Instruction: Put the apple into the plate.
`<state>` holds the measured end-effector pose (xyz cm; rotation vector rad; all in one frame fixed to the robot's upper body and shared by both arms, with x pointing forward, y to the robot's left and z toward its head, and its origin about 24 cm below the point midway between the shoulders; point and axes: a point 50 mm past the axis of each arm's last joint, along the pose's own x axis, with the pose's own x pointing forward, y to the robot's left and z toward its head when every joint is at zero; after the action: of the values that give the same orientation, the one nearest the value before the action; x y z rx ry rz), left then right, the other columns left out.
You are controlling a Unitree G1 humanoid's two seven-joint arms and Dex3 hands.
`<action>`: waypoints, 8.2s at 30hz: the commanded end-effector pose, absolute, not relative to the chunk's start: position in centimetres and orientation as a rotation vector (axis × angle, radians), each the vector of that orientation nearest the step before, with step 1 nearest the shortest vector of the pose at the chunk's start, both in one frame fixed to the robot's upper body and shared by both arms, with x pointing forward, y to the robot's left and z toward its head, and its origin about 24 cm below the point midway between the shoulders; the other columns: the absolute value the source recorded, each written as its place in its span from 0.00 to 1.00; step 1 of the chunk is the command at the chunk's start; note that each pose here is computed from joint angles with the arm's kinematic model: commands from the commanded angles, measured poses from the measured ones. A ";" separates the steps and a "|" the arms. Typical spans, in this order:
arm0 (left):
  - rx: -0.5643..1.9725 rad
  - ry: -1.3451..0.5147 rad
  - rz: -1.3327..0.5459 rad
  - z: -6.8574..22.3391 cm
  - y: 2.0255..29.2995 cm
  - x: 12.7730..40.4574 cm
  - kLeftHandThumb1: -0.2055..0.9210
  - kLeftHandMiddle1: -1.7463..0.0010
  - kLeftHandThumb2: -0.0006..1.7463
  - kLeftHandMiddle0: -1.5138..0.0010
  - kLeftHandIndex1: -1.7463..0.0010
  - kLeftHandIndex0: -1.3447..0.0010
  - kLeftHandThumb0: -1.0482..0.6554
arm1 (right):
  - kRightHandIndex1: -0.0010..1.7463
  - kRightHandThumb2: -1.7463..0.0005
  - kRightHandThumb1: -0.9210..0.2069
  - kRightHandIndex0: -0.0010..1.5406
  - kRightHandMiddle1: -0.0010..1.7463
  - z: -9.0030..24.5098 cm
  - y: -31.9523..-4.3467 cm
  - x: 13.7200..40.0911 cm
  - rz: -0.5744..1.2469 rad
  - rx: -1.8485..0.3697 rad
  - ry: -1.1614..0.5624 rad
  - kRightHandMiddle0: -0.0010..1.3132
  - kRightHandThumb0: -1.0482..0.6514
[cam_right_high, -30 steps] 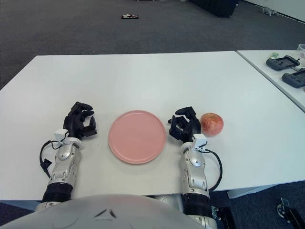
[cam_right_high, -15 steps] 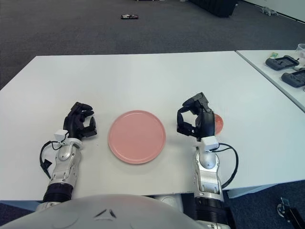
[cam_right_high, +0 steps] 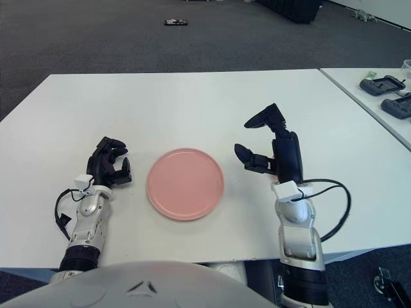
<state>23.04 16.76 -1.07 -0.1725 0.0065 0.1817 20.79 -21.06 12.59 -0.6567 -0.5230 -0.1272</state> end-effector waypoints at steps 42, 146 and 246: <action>-0.189 0.087 0.179 -2.4 15.8 22.4 0.27 0.00 0.91 0.49 0.00 0.60 0.61 | 0.00 0.61 0.33 0.00 0.00 18.8 -24.8 21.7 0.171 -1.340 -0.054 0.00 0.03; -0.155 0.118 0.224 -2.4 17.0 21.4 0.36 0.00 0.84 0.54 0.00 0.66 0.61 | 0.26 0.58 0.30 0.00 0.32 3.2 -32.9 25.5 0.308 -1.277 0.392 0.00 0.04; -0.167 0.104 0.237 -2.3 17.2 21.4 0.41 0.00 0.80 0.57 0.00 0.69 0.61 | 0.99 0.08 0.79 0.54 0.96 9.8 -26.7 25.1 0.285 -1.374 -0.277 0.48 0.61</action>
<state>22.26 17.05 -0.84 -0.1710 0.0190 0.2281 25.17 -26.39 9.72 -1.4067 -0.3199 0.2866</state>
